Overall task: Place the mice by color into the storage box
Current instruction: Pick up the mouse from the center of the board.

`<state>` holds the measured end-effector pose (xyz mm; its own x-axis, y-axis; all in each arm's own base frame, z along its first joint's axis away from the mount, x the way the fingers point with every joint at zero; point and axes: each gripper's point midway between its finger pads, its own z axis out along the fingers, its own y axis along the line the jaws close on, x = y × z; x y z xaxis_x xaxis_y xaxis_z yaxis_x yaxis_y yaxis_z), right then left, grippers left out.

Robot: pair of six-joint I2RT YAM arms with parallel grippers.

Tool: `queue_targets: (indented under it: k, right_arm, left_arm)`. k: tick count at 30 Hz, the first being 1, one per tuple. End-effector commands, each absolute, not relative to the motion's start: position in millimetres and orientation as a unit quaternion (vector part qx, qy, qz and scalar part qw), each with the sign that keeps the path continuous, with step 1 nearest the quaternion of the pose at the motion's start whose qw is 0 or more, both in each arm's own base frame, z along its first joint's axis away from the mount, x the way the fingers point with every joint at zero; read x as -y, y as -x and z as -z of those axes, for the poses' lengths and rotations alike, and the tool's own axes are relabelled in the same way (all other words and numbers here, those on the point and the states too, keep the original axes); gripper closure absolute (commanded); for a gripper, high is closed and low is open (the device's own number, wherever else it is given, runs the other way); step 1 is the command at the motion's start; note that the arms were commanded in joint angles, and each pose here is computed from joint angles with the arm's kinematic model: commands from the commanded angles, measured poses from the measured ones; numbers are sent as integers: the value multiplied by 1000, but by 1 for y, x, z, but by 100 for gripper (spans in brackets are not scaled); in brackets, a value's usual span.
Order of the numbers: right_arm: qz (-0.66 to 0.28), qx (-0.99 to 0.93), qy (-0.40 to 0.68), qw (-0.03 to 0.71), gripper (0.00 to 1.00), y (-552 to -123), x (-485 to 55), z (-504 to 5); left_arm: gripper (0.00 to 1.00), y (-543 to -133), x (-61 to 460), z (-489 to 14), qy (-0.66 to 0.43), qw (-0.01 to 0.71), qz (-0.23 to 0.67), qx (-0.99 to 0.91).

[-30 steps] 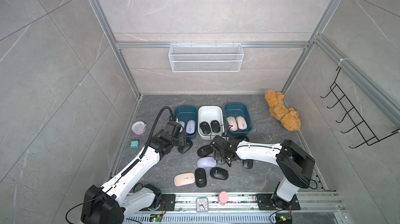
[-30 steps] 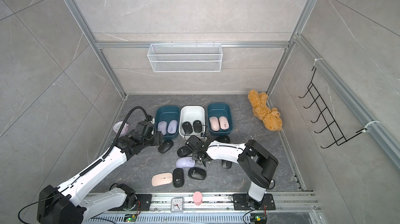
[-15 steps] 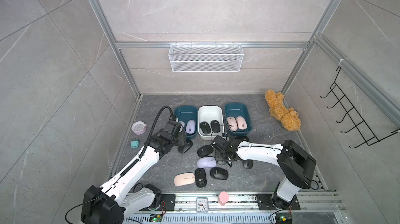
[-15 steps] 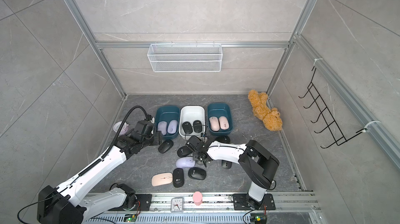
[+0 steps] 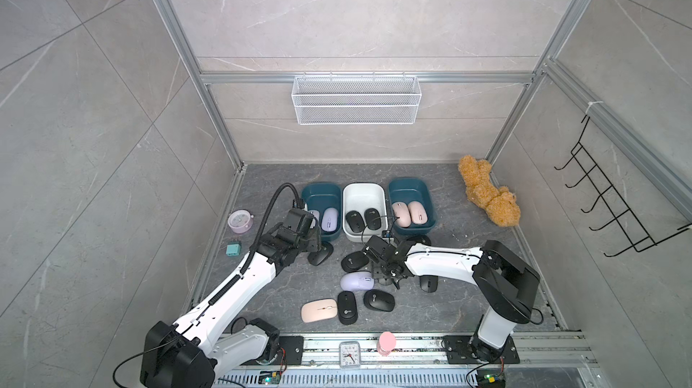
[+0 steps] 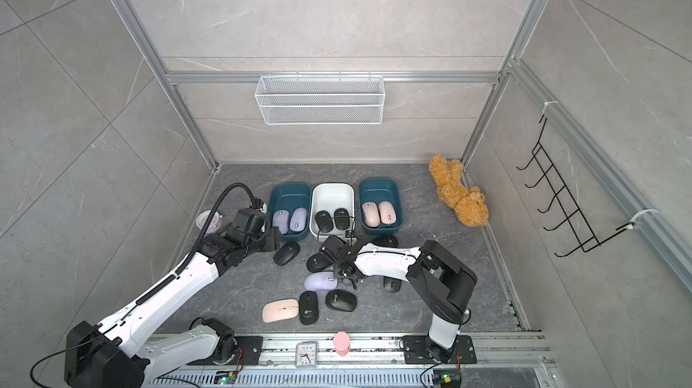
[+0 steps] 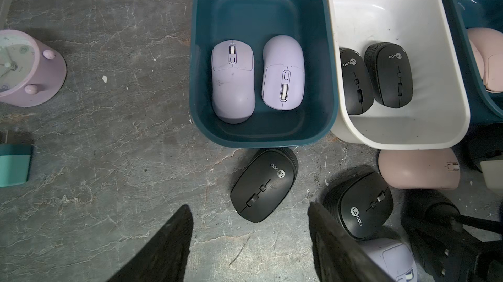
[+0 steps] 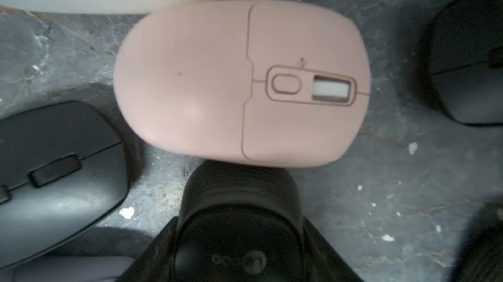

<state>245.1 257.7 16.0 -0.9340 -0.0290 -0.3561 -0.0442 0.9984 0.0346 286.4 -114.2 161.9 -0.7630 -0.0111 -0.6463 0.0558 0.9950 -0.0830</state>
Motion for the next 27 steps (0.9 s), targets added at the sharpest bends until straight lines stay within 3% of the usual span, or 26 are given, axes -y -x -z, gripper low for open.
queue_targets:
  k: [1, 7, 27]
  right_arm:
    - [6, -986, 30, 164, 38, -240, -250, -5]
    - [-14, -983, 35, 182, 44, -243, -253, -31]
    - [-86, -942, 99, 310, 44, -308, -301, -184]
  left_arm:
    - [30, -291, 116, -178, -18, 354, 52, -934]
    - [30, -290, 118, -189, -29, 351, 54, -934]
    - [30, -312, 121, -216, -78, 366, 14, -927]
